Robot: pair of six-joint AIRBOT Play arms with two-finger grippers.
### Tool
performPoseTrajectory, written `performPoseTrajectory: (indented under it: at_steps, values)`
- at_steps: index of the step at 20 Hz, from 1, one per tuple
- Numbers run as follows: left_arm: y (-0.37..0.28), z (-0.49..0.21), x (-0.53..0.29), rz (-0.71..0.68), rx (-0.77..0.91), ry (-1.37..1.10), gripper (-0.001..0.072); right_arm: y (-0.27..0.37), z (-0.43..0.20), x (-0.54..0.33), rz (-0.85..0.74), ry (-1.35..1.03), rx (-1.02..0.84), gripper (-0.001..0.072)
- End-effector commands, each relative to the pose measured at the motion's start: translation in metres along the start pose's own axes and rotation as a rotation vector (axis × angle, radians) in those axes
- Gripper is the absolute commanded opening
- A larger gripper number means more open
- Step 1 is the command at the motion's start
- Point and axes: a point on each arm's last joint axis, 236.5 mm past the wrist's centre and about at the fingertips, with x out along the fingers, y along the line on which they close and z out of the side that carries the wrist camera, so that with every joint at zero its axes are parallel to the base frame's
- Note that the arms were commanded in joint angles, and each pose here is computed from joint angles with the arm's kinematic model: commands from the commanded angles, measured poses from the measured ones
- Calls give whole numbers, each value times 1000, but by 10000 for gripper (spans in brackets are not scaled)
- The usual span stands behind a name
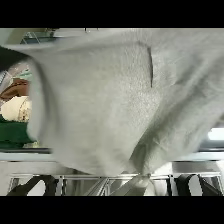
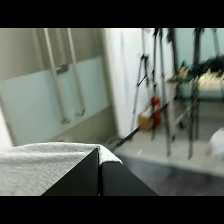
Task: Fold the shirts.
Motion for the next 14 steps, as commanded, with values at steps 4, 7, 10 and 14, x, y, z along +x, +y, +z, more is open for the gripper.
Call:
performPoseTrajectory:
  at_steps: [4, 7, 10, 14]
  values:
    - [170, -129, 179, -39, -251, 445, 13, -153, -271, 86, -190, 492, 403, 14]
    - [226, -154, 216, -52, -444, 514, 14, -208, -354, 108, -309, 582, 482, 73]
    - [252, -139, 203, -52, -515, 527, 85, -218, -344, 114, -235, 635, 532, 280]
    - [250, -89, 159, -59, -548, 369, 688, -215, -318, 70, -209, 740, 600, 276]
